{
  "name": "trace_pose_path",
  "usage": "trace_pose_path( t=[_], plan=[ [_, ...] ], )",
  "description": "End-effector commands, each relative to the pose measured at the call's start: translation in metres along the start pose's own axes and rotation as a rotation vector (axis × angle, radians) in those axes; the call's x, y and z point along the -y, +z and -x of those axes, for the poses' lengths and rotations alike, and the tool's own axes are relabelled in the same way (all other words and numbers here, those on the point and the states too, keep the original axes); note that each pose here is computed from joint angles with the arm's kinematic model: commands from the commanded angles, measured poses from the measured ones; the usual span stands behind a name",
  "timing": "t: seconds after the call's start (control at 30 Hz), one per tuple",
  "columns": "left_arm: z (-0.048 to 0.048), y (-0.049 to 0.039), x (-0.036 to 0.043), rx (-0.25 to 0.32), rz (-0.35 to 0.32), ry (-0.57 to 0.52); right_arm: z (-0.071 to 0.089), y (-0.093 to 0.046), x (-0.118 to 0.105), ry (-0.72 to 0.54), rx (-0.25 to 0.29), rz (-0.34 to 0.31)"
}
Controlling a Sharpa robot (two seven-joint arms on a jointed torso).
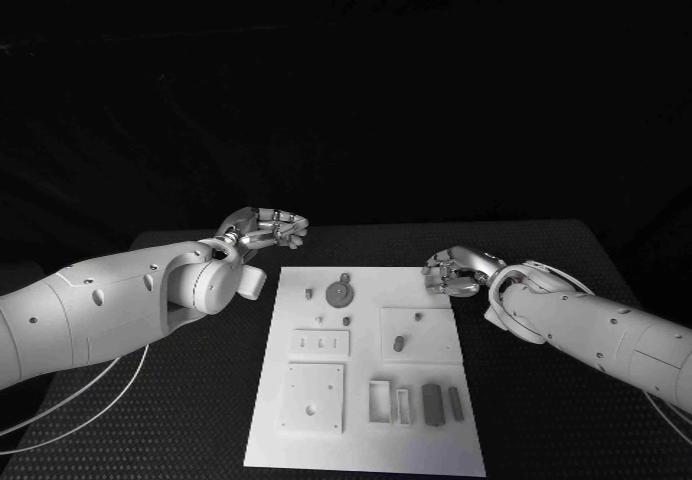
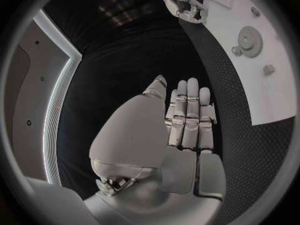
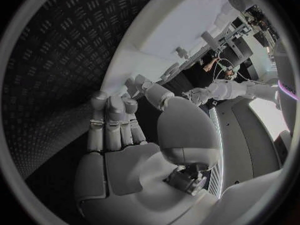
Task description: Assemble the parts on the task board
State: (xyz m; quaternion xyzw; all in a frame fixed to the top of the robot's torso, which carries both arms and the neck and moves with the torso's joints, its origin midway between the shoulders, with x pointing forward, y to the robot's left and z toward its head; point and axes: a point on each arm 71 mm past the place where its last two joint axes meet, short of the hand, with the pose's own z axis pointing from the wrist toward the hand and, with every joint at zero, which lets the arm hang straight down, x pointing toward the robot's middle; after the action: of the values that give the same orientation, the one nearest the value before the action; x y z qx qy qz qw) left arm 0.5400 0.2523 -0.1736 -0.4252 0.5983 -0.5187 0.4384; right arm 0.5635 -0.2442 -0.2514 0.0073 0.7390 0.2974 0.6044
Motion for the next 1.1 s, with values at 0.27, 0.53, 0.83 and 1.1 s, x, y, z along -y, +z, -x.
trace_pose_path(
  t=[0.27, 0.53, 0.83, 1.1],
  plan=[
    [-0.0023, 0.0003, 0.0011, -0.018, -0.007, -0.002, -0.0018, 0.0003, -0.0021, -0.005, -0.011, 0.008],
    [-0.0022, 0.0004, 0.0011, -0.018, -0.007, -0.002, -0.0030, 0.0007, -0.0038, -0.013, -0.019, 0.015],
    [-0.0020, 0.0003, 0.0011, -0.017, -0.007, -0.002, -0.0034, 0.0008, -0.0041, -0.027, -0.023, 0.014],
    [-0.0021, 0.0002, 0.0011, -0.017, -0.008, -0.002, -0.0031, 0.0006, -0.0035, -0.029, -0.020, 0.009]
  ],
)
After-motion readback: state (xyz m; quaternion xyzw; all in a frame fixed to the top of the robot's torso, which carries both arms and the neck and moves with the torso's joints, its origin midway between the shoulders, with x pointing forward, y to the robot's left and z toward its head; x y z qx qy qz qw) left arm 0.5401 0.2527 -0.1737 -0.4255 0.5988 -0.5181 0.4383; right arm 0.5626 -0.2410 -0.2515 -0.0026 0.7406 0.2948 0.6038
